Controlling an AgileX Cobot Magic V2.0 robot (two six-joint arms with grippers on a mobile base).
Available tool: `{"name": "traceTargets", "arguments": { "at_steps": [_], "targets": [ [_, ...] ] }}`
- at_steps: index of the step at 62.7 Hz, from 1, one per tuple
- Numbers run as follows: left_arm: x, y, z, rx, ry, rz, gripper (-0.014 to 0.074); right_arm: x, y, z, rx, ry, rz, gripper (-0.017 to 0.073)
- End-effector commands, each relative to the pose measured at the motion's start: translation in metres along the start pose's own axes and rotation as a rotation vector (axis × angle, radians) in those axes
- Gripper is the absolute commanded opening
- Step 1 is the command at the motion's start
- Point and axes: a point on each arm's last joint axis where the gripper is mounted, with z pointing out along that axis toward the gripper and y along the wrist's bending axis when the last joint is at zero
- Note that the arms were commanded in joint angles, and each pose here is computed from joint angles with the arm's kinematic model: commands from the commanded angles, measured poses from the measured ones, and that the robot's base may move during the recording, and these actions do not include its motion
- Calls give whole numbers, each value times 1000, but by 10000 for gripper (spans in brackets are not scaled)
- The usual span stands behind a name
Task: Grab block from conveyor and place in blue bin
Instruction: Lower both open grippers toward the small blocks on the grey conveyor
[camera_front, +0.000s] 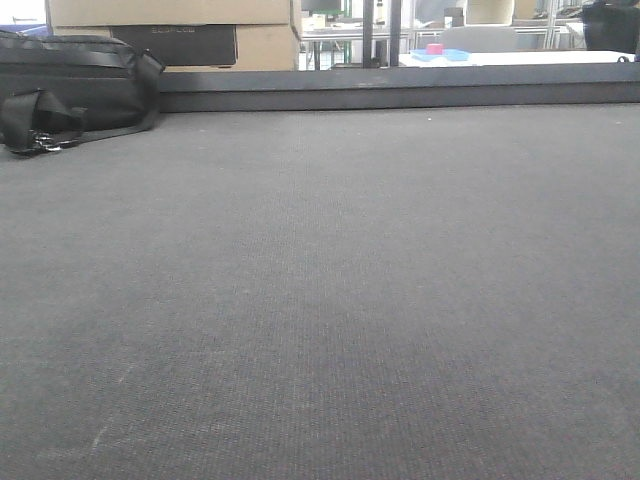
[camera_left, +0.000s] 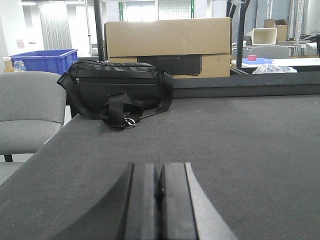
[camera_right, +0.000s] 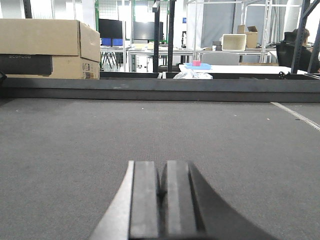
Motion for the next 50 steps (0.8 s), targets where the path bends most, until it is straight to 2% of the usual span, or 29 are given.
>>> {"name": "traceTargets", "arguments": {
  "at_steps": [1,50],
  "targets": [
    [-3,0,0,4,-23,-6,-111,-1,0,1,2,-10,-6,-162],
    [-4,0,-1,3,-41,-6,-111,-3,0,1,4,-32,-6,-162]
  ]
}}
